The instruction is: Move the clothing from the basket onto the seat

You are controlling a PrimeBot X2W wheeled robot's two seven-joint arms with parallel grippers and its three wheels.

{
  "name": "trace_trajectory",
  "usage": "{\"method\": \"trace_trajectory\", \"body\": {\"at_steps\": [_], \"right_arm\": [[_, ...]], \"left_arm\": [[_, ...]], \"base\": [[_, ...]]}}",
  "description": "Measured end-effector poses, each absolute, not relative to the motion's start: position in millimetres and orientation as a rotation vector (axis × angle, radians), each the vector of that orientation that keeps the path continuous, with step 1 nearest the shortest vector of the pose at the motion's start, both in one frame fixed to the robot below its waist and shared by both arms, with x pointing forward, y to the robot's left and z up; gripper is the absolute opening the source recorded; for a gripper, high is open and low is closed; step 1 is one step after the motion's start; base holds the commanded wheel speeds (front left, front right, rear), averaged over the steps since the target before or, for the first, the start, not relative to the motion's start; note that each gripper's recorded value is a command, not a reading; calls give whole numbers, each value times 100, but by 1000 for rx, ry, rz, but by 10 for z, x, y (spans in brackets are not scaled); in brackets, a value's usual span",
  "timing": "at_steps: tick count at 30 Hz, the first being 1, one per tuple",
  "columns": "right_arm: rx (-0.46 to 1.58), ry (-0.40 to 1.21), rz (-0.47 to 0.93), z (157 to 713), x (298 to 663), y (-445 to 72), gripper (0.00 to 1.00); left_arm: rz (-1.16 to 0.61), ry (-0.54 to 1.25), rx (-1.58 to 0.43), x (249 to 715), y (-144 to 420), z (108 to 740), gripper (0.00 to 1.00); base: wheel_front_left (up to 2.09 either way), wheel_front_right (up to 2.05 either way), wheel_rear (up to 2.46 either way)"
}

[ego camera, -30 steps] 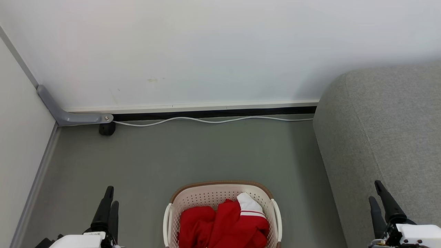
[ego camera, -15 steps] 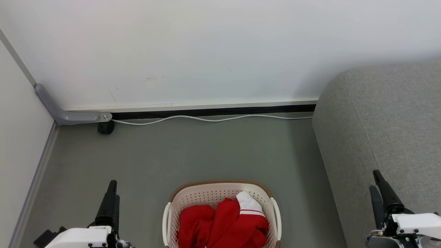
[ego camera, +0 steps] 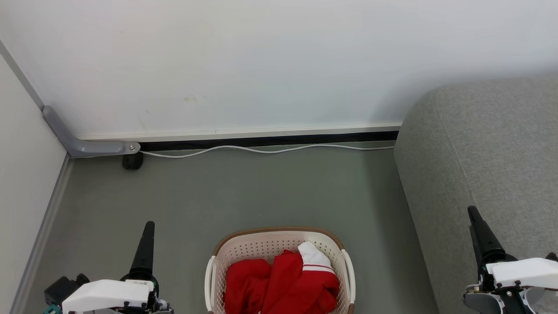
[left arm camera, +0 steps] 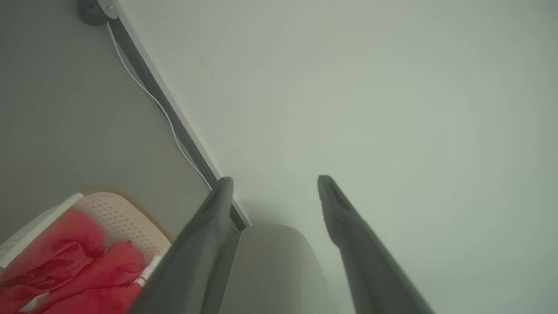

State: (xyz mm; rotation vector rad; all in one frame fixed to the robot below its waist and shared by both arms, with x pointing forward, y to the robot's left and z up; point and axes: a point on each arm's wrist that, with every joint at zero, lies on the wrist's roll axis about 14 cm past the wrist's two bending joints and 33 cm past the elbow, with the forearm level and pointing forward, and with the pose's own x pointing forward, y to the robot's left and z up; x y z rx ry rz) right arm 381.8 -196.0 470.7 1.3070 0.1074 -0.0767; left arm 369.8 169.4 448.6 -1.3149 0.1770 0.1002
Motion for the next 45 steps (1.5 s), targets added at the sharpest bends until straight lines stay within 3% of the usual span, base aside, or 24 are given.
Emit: {"method": "trace_trajectory", "body": {"at_steps": [45], "right_arm": [[617,91,89,4911,4064,-1802,100]], "left_arm": [[-16,185,-600,3858,1399,4561,100]], "base": [[0,0,0]]}}
